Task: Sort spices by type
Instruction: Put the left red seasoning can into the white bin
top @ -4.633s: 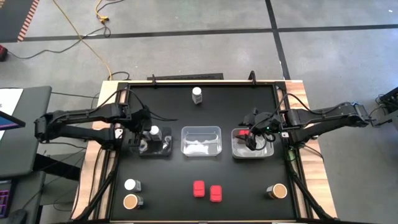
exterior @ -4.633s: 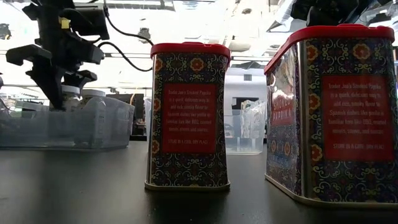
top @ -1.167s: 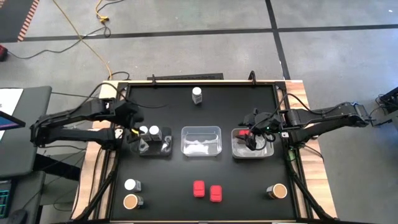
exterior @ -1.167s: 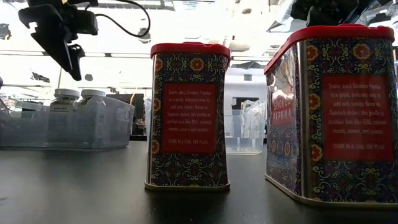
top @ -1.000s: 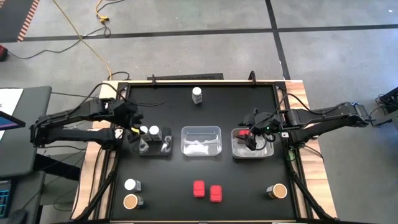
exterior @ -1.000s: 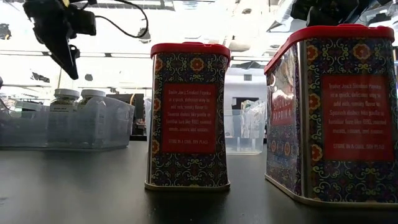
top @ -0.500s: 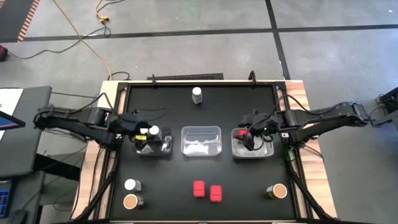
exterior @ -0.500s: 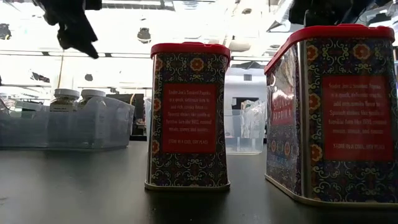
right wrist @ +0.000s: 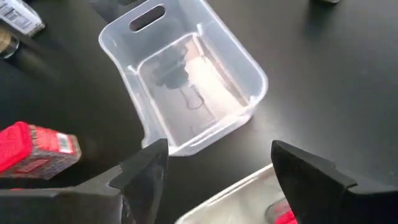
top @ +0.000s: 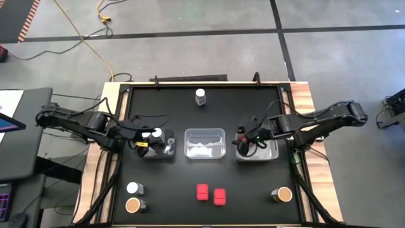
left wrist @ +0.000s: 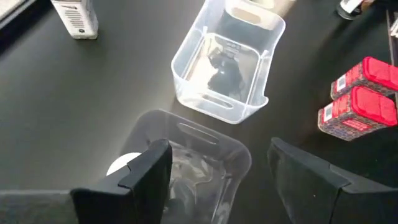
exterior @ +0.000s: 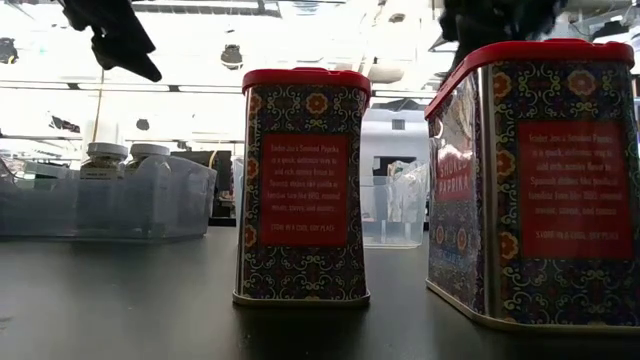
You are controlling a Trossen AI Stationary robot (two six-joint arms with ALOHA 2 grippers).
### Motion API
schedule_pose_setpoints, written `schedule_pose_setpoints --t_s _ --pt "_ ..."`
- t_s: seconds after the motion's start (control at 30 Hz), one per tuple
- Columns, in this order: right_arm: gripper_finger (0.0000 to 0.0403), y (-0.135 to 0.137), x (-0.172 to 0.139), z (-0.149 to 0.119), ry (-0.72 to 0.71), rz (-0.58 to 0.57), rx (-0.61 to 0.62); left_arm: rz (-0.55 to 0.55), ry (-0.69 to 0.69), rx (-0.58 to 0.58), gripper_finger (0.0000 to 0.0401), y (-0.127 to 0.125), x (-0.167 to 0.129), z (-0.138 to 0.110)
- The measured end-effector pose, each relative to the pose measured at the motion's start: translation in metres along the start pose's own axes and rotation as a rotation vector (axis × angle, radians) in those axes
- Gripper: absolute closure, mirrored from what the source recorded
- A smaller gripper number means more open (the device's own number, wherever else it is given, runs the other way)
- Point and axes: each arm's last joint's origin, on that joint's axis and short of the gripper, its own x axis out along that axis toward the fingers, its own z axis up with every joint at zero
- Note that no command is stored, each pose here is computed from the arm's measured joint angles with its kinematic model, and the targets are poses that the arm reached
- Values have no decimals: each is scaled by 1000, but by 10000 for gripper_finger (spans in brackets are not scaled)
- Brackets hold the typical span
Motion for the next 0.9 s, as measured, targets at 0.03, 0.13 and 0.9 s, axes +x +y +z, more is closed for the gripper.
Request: schedule_pose_setpoints --t_s 0.03,0.13,0.9 --pt "95 6 -1 3 19 -4 0 0 0 0 150 0 0 0" --pt "100 27 -4 16 85 -43 17 -18 15 -4 150 0 0 -1" --pt "102 182 16 34 366 -417 688 -31 131 144 150 3 -1 -10"
